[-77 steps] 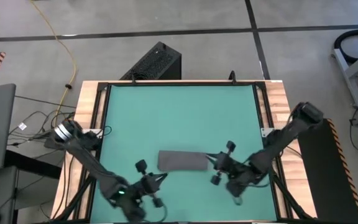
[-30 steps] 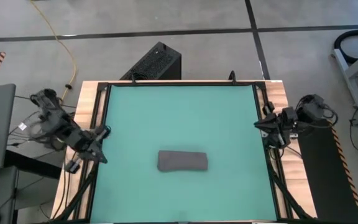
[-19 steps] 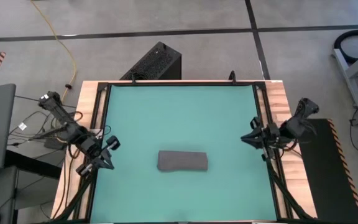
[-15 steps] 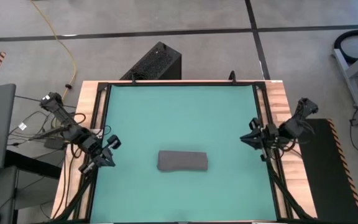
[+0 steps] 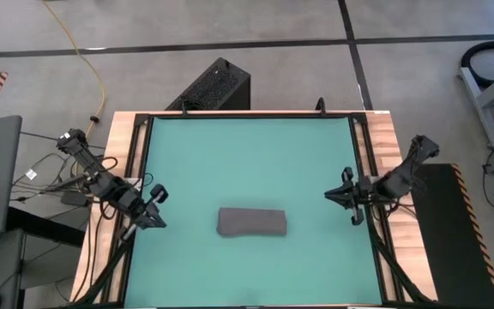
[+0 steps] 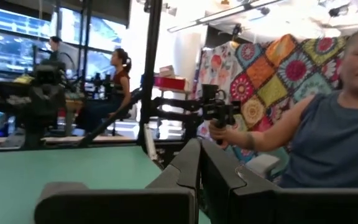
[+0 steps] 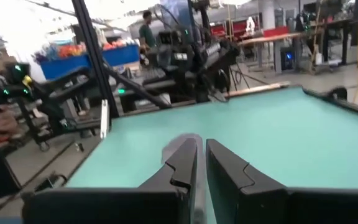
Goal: Roll towel
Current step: Return to Home Position
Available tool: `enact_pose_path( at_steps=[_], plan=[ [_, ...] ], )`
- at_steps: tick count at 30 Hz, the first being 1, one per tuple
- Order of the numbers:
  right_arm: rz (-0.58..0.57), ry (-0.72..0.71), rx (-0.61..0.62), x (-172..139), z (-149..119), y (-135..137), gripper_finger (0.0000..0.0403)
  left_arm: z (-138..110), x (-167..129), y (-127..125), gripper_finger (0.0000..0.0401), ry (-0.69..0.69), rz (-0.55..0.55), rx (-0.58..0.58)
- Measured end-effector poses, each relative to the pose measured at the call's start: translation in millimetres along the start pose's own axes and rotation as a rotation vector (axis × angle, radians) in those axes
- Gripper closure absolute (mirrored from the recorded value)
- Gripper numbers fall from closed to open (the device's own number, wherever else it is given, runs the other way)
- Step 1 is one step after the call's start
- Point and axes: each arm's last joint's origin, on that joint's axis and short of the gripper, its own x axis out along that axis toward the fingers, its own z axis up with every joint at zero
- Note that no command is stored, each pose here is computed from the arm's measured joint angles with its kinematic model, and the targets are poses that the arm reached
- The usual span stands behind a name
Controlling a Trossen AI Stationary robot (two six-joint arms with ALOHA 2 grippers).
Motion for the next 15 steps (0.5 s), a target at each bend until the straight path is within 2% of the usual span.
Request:
enact_pose_path(
  at_steps=[2, 8, 11, 15],
  plan=[
    [-0.007, -0.002, 0.007, 1, -10, -1, 0.0342, -1, 0, 1, 0.0401, 0.005, 0.022, 0.017],
    [-0.074, 0.02, -0.006, 3, -13, -1, 0.0342, -8, 0, 3, 0.0401, 0.072, 0.1, 0.01],
    [-0.142, 0.013, -0.012, 3, -14, -3, 0.0342, -10, -1, 2, 0.0401, 0.092, 0.059, -0.012],
    [-0.158, 0.018, -0.04, 3, -14, -4, 0.0342, -14, -1, 1, 0.0401, 0.133, 0.025, -0.002]
  ],
)
